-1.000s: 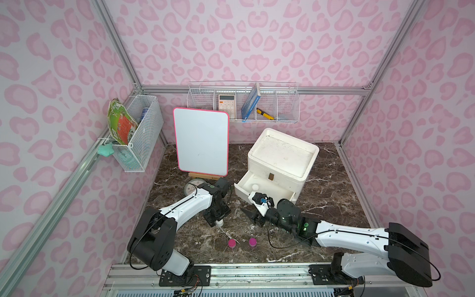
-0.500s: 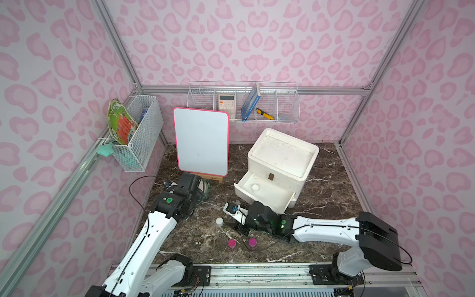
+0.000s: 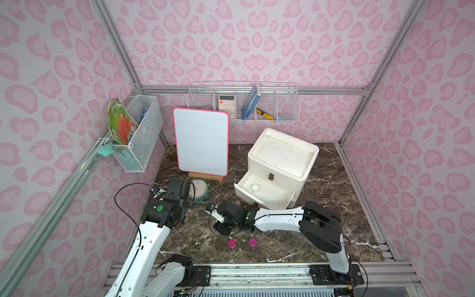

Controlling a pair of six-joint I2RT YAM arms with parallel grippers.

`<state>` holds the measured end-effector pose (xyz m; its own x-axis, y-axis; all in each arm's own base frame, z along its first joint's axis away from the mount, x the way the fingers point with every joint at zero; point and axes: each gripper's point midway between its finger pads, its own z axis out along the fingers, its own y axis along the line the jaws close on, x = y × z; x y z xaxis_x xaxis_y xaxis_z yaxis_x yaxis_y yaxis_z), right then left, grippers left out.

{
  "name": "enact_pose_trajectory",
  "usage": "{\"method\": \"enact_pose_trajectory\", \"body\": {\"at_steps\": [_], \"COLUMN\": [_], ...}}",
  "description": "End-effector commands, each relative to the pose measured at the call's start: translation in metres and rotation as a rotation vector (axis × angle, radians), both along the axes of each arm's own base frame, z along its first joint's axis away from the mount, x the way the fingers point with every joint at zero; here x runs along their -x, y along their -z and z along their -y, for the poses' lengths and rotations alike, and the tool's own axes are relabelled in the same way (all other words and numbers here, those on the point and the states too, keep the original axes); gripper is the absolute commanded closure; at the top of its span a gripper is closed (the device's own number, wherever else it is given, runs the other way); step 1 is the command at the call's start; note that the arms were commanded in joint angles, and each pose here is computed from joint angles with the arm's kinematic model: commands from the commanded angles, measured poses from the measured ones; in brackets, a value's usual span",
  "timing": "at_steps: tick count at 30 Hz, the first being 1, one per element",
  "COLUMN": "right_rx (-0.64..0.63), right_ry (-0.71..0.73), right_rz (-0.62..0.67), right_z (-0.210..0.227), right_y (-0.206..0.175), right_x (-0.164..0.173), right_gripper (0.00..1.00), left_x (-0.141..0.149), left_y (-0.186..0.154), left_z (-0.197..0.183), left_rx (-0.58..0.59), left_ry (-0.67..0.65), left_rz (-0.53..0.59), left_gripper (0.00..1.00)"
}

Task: Put the paint cans in the drawer according to color
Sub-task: Pick up the paint can at the center of the board.

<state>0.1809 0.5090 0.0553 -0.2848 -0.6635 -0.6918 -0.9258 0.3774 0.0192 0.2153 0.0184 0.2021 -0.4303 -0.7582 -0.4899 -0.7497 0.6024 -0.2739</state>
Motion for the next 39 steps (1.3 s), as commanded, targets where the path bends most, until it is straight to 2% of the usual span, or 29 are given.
{"method": "enact_pose_trajectory", "body": {"at_steps": [1, 8, 14, 16, 19, 22, 26, 29, 32, 35, 39], "right_rx": [0.021, 0.039, 0.062, 0.061, 0.056, 0.028, -0.029, -0.065, -0.066, -0.047, -0.016], "right_ry": [0.049, 0.075, 0.080, 0.080, 0.077, 0.069, 0.073, 0.124, 0.214, 0.321, 0.450], "right_rz": [-0.006, -0.012, -0.028, -0.028, -0.029, -0.025, 0.017, 0.078, 0.127, 0.150, 0.147], "right_z": [-0.002, -0.004, -0.001, 0.000, 0.000, -0.002, 0.002, 0.025, 0.067, 0.116, 0.171], "right_y": [0.001, 0.010, 0.016, 0.015, 0.012, -0.004, -0.056, -0.109, -0.150, -0.171, -0.164], "right_x": [-0.006, -0.012, -0.011, -0.010, -0.010, -0.008, -0.010, -0.020, -0.038, -0.058, -0.077], "right_gripper": [0.40, 0.49, 0.52, 0.56, 0.69, 0.80, 0.82, 0.82, 0.82, 0.82, 0.82], "left_x": [0.000, 0.000, 0.000, -0.001, -0.001, -0.001, -0.003, -0.007, -0.016, -0.025, -0.037], "left_y": [0.001, 0.002, 0.003, 0.003, 0.003, 0.002, -0.004, -0.006, -0.007, -0.007, -0.007], "left_z": [0.001, 0.001, 0.000, 0.000, 0.001, 0.001, 0.002, 0.004, 0.012, 0.023, 0.042], "left_rx": [-0.004, -0.005, -0.006, -0.006, -0.005, -0.006, -0.012, -0.012, 0.015, 0.057, 0.115], "left_ry": [0.017, 0.019, 0.019, 0.019, 0.020, 0.023, 0.041, 0.065, 0.109, 0.149, 0.243], "left_rz": [-0.007, -0.010, -0.014, -0.014, -0.017, -0.015, 0.001, 0.023, 0.061, 0.091, 0.107], "left_gripper": [0.23, 0.26, 0.28, 0.29, 0.30, 0.31, 0.31, 0.31, 0.31, 0.32, 0.32]}}
